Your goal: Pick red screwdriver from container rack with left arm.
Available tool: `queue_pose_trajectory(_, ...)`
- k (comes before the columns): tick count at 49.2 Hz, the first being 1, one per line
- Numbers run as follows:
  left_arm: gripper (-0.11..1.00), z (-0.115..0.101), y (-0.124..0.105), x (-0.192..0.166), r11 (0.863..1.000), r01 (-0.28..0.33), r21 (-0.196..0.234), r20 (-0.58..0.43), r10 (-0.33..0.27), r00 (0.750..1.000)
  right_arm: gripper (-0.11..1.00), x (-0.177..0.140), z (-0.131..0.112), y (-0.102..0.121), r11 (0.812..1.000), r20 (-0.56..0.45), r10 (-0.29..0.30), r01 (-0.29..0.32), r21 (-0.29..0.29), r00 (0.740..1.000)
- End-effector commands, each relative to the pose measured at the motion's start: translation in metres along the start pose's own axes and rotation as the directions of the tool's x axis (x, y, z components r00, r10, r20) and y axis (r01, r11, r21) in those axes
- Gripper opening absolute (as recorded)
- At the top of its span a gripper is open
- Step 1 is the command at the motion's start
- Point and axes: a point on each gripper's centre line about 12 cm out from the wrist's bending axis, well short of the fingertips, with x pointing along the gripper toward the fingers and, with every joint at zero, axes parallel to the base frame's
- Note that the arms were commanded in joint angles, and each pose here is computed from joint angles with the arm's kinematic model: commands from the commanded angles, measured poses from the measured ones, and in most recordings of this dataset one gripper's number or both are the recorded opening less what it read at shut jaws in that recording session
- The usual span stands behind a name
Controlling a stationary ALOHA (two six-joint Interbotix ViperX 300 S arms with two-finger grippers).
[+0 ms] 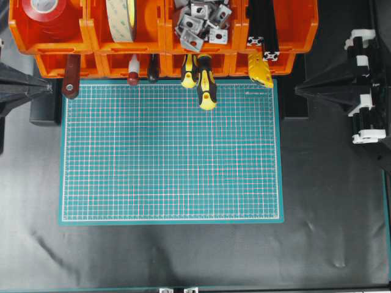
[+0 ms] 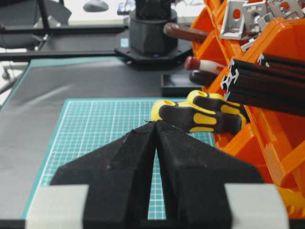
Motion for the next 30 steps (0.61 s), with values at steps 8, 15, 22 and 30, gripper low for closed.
queue_pose_trajectory(8,0.0,0.022,0.0,0.016,1.0,0.004,0.025,-0.089,-0.002,0.996,0.0,0.002,0.014,-0.001,0.999,0.074,-0.005,0.001,0.048,0.997)
queue_pose_trajectory(15,0.0,0.041,-0.002,0.022,0.999,0.011,0.03,-0.169,-0.006,0.986,-0.01,0.001,0.015,0.0,0.998,0.081,-0.003,-0.002,0.07,0.997)
queue_pose_trajectory(22,0.0,0.067,-0.008,0.03,0.995,0.053,0.081,-0.276,-0.029,0.961,-0.01,0.002,0.014,0.0,0.996,0.072,-0.003,-0.003,0.086,0.997)
queue_pose_trajectory(30,0.0,0.088,-0.015,0.042,0.971,0.136,0.197,-0.418,-0.042,0.907,-0.01,0.002,0.013,0.0,0.994,0.061,-0.004,-0.003,0.113,0.998)
